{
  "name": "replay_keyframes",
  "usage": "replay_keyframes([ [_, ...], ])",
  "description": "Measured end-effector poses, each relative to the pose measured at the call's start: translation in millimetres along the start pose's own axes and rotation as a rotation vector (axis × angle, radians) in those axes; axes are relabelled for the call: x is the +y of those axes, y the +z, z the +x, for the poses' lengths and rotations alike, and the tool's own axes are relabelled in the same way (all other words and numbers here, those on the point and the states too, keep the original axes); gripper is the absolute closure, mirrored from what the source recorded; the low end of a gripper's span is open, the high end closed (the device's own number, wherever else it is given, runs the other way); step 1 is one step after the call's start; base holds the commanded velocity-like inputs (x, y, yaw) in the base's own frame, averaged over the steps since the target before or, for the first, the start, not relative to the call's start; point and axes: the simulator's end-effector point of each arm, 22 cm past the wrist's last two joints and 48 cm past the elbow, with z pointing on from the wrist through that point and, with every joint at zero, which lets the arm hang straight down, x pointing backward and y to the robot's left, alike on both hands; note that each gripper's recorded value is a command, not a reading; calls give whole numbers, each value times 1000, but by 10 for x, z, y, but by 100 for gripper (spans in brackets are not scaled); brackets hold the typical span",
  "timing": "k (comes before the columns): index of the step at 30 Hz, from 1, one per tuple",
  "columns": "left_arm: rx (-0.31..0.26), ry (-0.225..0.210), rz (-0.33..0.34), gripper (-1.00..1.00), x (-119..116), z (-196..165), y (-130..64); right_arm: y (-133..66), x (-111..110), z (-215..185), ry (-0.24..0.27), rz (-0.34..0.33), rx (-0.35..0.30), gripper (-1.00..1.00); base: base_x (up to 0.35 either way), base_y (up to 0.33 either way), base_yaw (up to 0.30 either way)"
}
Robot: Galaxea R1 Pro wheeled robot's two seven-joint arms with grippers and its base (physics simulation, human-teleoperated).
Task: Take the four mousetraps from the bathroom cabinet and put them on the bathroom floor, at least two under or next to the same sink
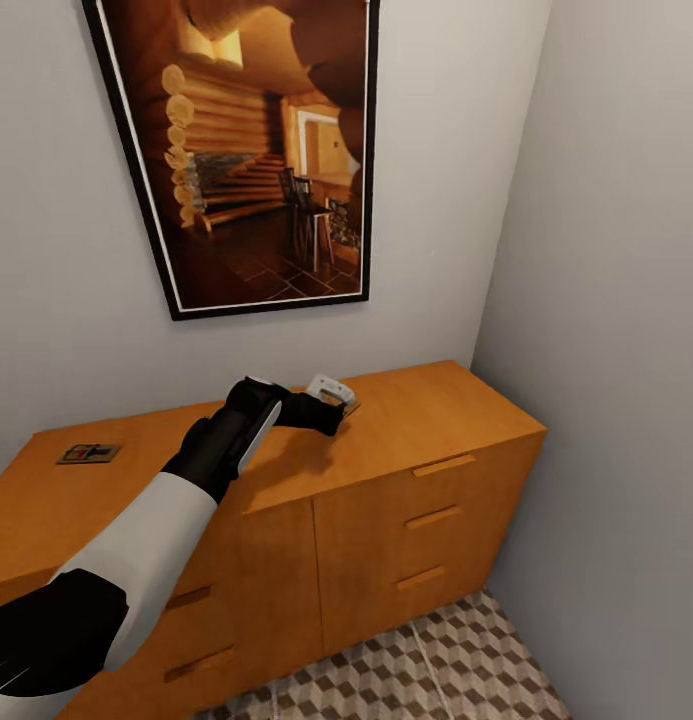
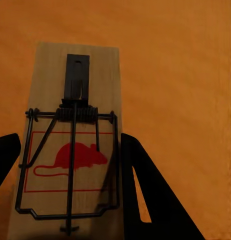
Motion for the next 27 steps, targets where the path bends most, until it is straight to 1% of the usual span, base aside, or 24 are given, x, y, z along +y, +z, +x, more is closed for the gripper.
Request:
replay_keyframes([
  [11, 3, -2, 0, 100, 4, 12, 5, 0, -1, 0, 0, 1, 0, 100, -339, -13, 0],
  [27, 36, -20, -1, 100, 39, 156, 64, 0, -2, 0, 0, 1, 0, 100, -337, -115, 0],
])
